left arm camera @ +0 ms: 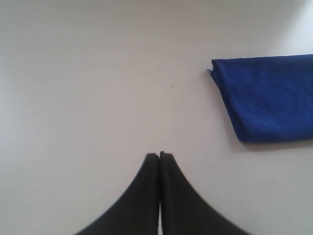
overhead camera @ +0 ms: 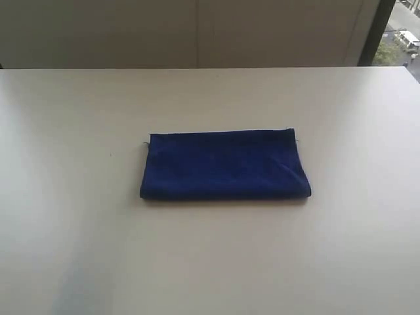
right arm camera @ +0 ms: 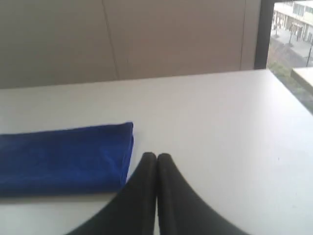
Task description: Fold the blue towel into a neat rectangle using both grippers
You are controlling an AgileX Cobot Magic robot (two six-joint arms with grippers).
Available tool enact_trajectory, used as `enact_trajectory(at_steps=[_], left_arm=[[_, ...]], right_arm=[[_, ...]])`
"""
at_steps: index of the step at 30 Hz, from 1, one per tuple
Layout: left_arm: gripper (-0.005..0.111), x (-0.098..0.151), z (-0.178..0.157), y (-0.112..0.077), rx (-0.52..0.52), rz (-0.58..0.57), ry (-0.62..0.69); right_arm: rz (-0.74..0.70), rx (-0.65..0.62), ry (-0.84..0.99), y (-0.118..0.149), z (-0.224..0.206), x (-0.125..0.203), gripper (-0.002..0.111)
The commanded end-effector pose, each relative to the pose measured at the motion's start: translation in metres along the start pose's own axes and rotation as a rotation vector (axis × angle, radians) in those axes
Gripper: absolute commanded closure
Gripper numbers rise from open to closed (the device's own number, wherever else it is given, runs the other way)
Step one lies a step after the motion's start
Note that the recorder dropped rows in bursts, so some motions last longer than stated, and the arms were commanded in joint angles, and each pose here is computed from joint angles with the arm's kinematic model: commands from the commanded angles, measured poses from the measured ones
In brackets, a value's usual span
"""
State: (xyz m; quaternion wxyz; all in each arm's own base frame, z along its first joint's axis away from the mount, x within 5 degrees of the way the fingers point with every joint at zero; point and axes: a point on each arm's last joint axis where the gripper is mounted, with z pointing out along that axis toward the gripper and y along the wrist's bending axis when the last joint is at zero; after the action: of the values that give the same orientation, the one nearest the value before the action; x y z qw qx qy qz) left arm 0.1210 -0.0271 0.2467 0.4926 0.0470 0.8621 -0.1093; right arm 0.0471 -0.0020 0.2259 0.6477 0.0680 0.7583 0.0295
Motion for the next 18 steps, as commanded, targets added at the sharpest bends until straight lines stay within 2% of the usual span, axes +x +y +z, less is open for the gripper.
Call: enact_trajectory(at_steps=[1, 5, 15, 18], left_arm=[[0.107, 0.002, 0.000, -0.001, 0.008, -0.010, 0.005], [0.107, 0.002, 0.000, -0.001, 0.008, -0.010, 0.005], [0.107, 0.002, 0.000, -0.001, 0.009, -0.008, 0.007], [0.107, 0.002, 0.000, -0.001, 0.009, -0.008, 0.007]], right_arm=[[0.005, 0.005, 0.079, -0.003, 0.007, 0.023, 0.108], [0.005, 0.015, 0.150, -0.006, 0.013, 0.047, 0.108], [0.009, 0.008, 0.095, -0.005, 0.013, 0.042, 0.108], [-0.066, 0.030, 0.092, -0.008, 0.013, 0.041, 0.108]])
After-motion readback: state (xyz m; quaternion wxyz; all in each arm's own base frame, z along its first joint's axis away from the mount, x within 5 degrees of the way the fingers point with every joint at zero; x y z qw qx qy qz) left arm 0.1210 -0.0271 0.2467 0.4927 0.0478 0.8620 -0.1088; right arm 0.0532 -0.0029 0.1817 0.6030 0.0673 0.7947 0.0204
